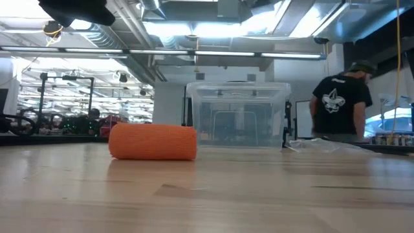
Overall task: Roll bandage
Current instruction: Open the bottom transparent zip bag
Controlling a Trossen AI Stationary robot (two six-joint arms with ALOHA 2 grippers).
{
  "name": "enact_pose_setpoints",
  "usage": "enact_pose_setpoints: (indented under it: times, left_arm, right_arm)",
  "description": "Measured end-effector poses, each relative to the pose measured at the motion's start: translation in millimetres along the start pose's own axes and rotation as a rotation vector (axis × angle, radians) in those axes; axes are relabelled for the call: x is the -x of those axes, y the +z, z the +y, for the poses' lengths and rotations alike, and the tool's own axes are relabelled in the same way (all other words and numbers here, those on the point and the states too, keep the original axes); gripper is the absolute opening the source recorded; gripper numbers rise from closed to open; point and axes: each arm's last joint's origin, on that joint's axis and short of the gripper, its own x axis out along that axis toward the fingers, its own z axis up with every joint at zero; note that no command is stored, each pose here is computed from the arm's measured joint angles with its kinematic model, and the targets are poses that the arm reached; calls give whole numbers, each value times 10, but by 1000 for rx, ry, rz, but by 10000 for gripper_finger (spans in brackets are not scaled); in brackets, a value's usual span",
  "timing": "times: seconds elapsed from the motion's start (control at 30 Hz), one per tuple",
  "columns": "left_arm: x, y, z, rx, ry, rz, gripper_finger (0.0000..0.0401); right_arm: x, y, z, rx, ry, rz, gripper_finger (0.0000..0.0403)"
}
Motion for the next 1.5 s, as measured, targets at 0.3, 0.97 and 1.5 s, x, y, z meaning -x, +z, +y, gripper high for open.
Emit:
enact_pose_setpoints:
  times: [0.3, 0.97, 1.5]
  left_arm:
    - [-46, 20, 50, -37, 40, -5, 131]
    - [-449, 335, 315, -37, -134, 12, 131]
    - [-706, 695, 454, 3, -236, -264, 131]
  right_arm:
    - [-171, 384, -68, -34, -104, -441, 33]
    - [1058, 1007, -841, -4, 199, -1079, 3]
    - [1731, 671, -1019, 192, 344, -1415, 1]
